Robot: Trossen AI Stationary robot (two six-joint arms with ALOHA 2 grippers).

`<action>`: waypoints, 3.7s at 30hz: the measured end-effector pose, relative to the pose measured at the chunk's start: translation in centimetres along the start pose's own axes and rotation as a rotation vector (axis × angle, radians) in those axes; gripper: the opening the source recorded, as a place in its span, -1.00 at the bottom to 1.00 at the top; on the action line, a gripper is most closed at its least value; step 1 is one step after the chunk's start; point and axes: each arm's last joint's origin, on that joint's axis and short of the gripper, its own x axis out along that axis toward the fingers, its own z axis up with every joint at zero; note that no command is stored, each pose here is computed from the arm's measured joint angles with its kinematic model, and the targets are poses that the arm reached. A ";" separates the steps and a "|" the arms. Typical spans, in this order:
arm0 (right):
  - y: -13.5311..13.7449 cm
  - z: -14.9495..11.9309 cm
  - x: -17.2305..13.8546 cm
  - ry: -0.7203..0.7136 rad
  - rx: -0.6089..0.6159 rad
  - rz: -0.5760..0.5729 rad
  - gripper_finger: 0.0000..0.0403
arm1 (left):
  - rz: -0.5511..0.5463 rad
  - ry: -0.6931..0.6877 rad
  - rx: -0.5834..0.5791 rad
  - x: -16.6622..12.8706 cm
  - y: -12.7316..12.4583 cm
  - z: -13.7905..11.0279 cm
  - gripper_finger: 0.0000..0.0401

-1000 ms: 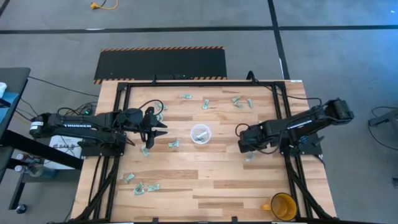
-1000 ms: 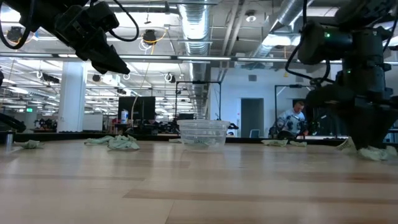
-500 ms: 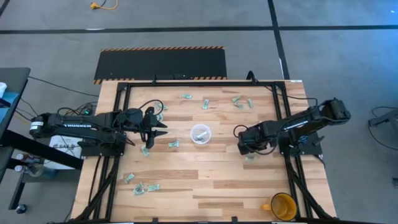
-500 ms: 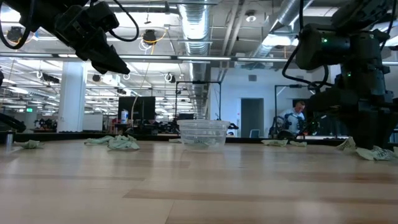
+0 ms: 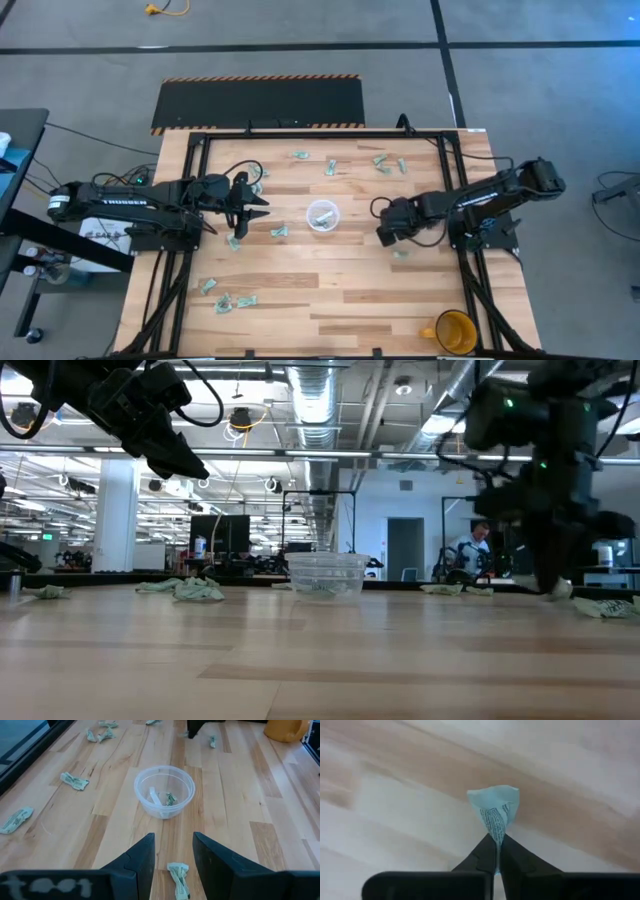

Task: Pick and place Stevia / Truvia into bins
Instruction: Put the green stevia packet into the transparent container

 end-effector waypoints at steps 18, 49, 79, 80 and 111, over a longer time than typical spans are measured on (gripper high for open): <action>9.9 7.9 -6.9 -0.465 -0.509 0.416 -0.97 | 0.000 0.002 0.002 0.2 0.0 0.0 -0.40; 8.9 4.5 -4.4 0.054 -0.607 0.044 -0.36 | 0.004 0.072 0.003 1.7 0.1 -0.6 -0.40; 3.8 -5.0 0.5 0.131 -0.549 -0.096 -0.38 | 0.004 0.072 -0.017 1.7 0.1 -0.6 -0.40; 3.8 -4.9 0.5 0.128 -0.546 -0.090 -0.38 | 0.004 0.072 -0.016 1.7 0.1 -0.6 -0.40; 4.4 -3.3 0.6 0.073 -0.525 -0.037 -0.97 | 0.004 0.071 -0.017 1.7 0.1 -0.5 -0.40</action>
